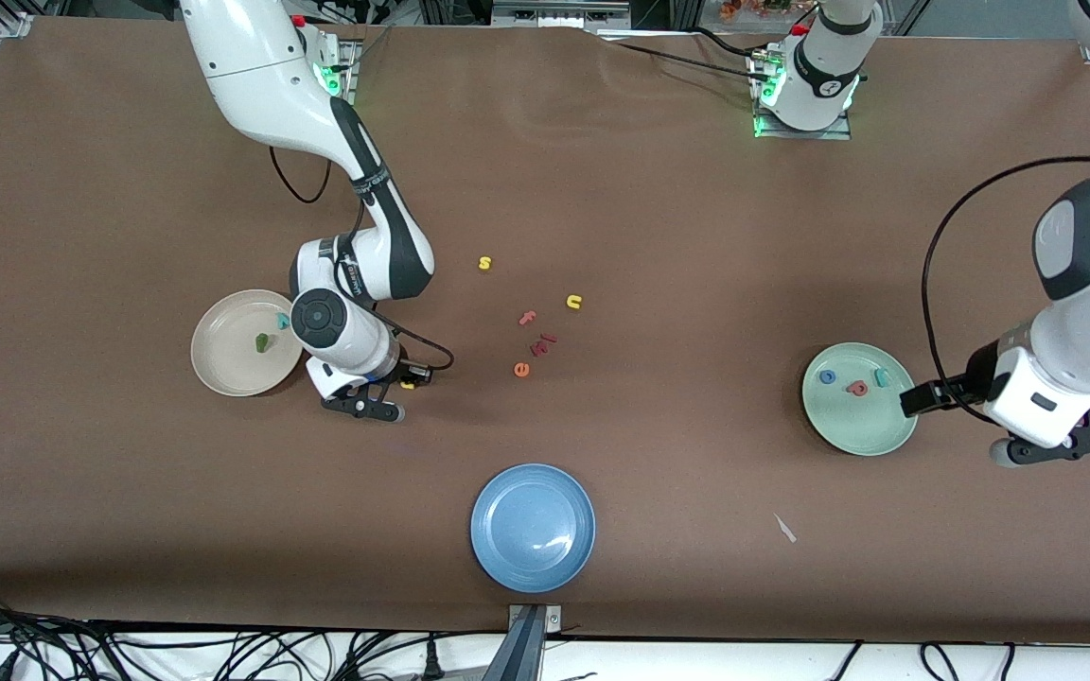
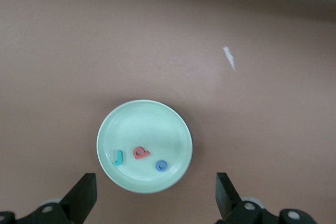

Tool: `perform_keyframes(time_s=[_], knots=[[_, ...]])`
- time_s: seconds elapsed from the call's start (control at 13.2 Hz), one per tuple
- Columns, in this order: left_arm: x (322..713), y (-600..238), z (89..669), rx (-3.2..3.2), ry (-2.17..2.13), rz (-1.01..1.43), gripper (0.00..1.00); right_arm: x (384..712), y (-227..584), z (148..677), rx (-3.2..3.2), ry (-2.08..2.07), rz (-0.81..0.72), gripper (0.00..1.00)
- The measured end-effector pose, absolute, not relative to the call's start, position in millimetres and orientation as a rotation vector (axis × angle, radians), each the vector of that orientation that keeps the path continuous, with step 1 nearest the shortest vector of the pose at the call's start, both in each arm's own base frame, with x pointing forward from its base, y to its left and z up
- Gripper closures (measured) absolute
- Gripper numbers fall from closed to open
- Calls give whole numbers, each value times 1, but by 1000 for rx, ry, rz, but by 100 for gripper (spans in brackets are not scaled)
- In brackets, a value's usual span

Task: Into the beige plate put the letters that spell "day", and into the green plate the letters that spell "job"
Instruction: 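Carry the yellow D to the white plate while the left gripper withdraws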

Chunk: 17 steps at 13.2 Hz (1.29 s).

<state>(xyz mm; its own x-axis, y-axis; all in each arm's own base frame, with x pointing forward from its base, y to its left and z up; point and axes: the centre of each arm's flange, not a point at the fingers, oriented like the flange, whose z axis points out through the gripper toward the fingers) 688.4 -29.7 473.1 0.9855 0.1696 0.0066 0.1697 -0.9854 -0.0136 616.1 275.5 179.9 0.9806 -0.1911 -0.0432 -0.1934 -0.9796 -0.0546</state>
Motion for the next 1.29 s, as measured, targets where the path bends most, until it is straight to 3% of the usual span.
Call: perform_keyframes(time_s=[0.23,0.61,0.99,1.29], knots=[[674,-41,519,-3122,-191,32,0,617,276,180,-3067,298,56,72],[669,-50,537,-3166,-167,33,0,628,263,191,-3088,257,63,72],[660,-62,557,-3158,-135,0,0,639,195,236,-3131,66,187,72],[656,-85,562,-3147,34,-12,0,618,126,256,-3117,-100,225,72]])
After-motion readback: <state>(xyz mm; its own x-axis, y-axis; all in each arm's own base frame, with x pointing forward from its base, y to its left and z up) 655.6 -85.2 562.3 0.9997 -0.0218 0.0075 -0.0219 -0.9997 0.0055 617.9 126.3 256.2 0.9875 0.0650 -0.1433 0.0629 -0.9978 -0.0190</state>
